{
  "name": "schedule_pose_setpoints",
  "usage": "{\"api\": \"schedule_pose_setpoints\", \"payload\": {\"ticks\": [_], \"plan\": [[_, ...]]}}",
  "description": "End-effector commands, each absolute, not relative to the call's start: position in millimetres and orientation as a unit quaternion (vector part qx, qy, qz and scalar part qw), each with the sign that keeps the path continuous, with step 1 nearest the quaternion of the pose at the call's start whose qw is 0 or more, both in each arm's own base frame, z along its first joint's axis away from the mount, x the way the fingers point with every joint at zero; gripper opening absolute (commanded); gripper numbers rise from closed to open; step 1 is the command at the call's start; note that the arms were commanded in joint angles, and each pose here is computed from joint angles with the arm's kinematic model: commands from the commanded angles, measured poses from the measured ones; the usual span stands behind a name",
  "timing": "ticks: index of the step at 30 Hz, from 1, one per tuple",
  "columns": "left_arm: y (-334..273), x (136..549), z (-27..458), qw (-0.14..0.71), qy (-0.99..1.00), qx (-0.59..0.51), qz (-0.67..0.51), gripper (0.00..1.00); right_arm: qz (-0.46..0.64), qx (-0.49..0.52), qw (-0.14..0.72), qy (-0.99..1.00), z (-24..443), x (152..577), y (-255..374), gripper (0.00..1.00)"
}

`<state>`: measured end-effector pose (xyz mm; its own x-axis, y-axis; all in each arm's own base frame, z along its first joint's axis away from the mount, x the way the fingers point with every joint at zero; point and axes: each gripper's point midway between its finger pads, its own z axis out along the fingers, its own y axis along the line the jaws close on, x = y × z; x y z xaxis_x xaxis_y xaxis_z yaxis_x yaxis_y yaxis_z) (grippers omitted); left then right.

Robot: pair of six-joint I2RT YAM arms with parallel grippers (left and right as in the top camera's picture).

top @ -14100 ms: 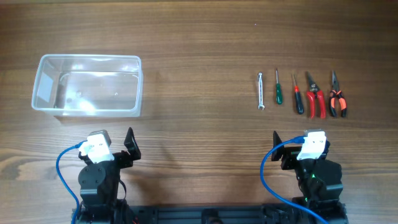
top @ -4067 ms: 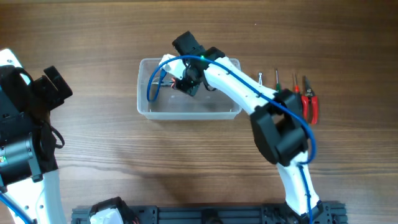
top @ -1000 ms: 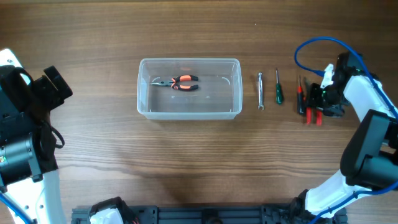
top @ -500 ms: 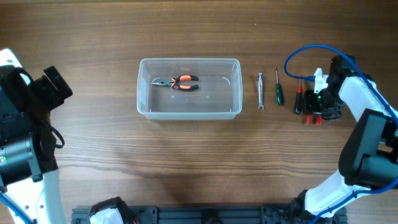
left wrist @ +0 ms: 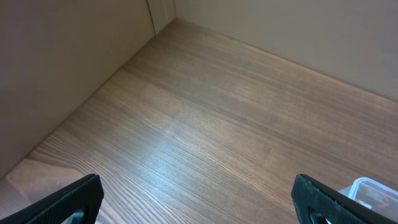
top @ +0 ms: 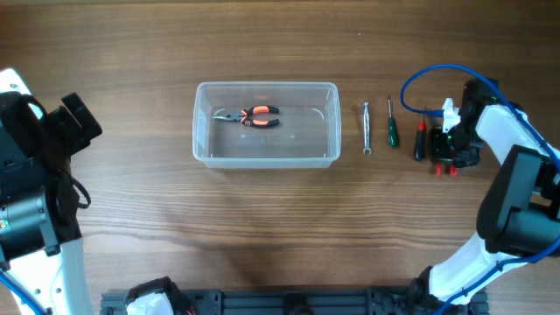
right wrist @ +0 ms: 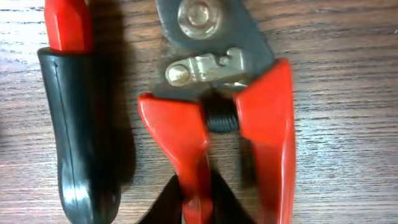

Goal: Pack container
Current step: 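Lift the red shears into the container and release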

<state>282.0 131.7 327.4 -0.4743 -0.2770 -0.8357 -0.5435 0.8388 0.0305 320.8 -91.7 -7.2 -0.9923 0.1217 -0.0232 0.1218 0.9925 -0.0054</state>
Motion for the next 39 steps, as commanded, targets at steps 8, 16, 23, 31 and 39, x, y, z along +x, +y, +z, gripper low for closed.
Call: {"api": "schedule_pose_setpoints", "payload": {"ticks": [8,16,23,31,39], "plan": [[134.1,281.1,328.8,0.454,0.842,-0.250,0.148,1.00,0.031,0.093,0.151,0.984,109.5,382.8,-86.8,0.04],[134.1,281.1,328.8,0.454,0.842,-0.250,0.148,1.00,0.152,-0.162,0.383,0.897,321.9,348.0,96.8,0.04],[134.1,281.1,328.8,0.454,0.842,-0.250,0.148,1.00,0.083,-0.557,0.317,0.763,240.7,333.3,255.4,0.04],[134.1,281.1,328.8,0.454,0.842,-0.250,0.148,1.00,-0.070,-0.637,0.129,0.756,49.6,405.4,215.7,0.04],[134.1,281.1,328.8,0.454,0.842,-0.250,0.148,1.00,-0.063,-0.565,0.155,0.808,56.8,420.9,206.8,0.48]]}}
